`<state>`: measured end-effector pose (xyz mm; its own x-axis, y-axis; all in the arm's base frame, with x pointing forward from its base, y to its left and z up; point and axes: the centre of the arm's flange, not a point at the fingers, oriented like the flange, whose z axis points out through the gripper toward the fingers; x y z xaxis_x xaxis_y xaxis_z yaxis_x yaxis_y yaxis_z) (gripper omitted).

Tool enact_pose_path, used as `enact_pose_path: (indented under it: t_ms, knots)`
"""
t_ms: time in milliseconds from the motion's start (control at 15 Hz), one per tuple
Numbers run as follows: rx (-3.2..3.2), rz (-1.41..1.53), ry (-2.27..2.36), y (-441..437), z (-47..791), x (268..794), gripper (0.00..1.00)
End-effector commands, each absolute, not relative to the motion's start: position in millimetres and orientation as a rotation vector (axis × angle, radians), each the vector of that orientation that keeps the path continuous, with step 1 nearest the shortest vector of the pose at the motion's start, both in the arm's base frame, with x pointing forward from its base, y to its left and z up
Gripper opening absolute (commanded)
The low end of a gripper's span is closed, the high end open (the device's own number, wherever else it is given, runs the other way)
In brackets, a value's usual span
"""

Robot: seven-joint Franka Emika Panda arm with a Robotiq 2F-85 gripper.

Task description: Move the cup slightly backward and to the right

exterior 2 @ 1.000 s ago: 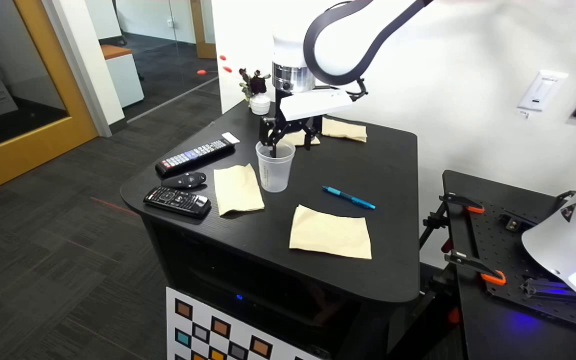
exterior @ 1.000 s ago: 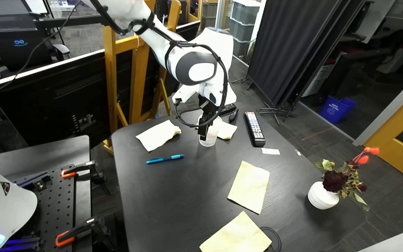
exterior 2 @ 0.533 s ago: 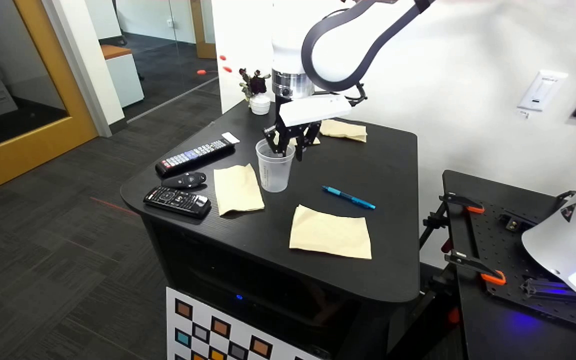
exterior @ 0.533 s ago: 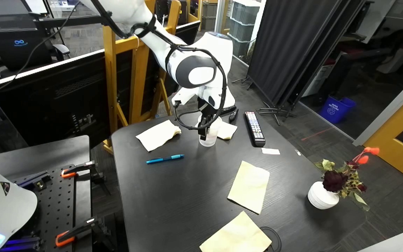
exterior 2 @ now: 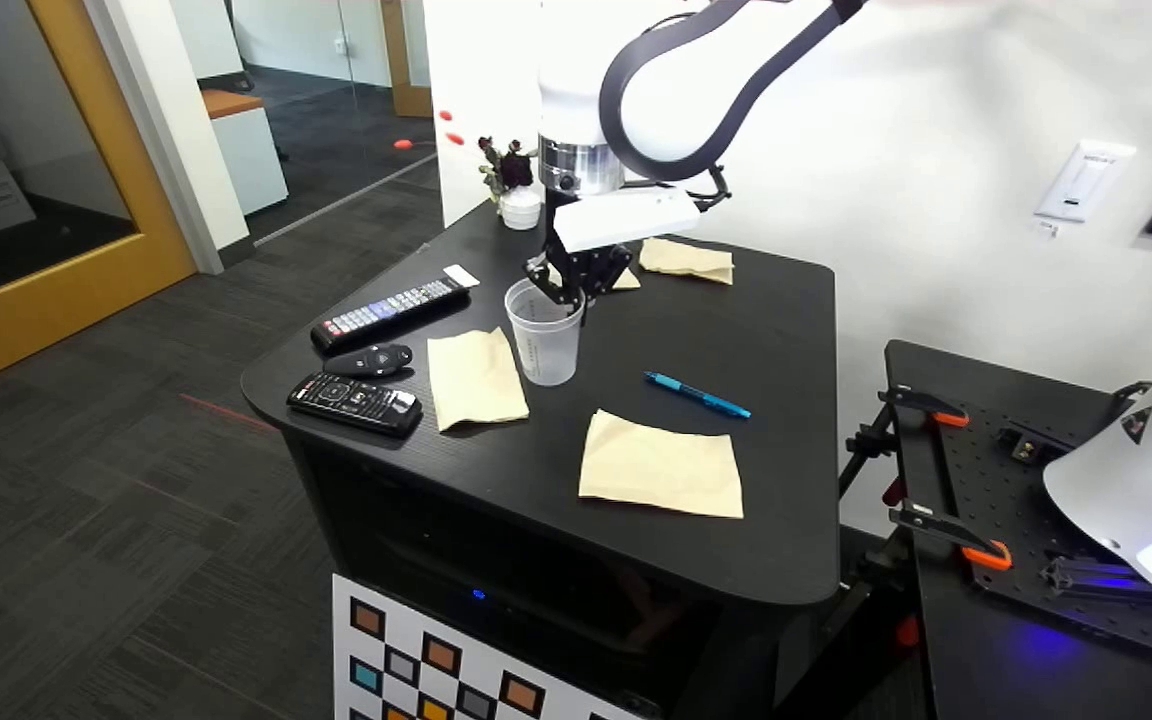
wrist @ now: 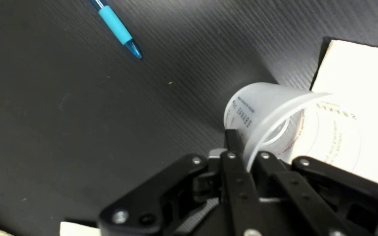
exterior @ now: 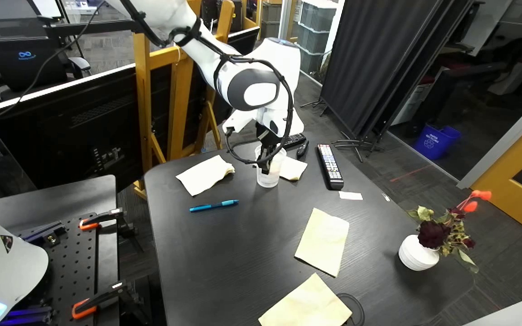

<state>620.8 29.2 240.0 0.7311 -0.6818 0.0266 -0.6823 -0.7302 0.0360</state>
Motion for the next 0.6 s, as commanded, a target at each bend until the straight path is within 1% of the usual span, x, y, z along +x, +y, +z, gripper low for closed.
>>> enact_pose_path:
  t_ms: [0, 333, 533]
  knots:
    - [2.889, 0.031, -1.153, 29.0, 263.8, 609.2, 0.01]
    - [2.869, 0.088, -1.267, 1.0, 302.9, 568.0, 0.01]
    - [2.830, 0.076, -1.385, -27.8, 312.0, 530.6, 0.01]
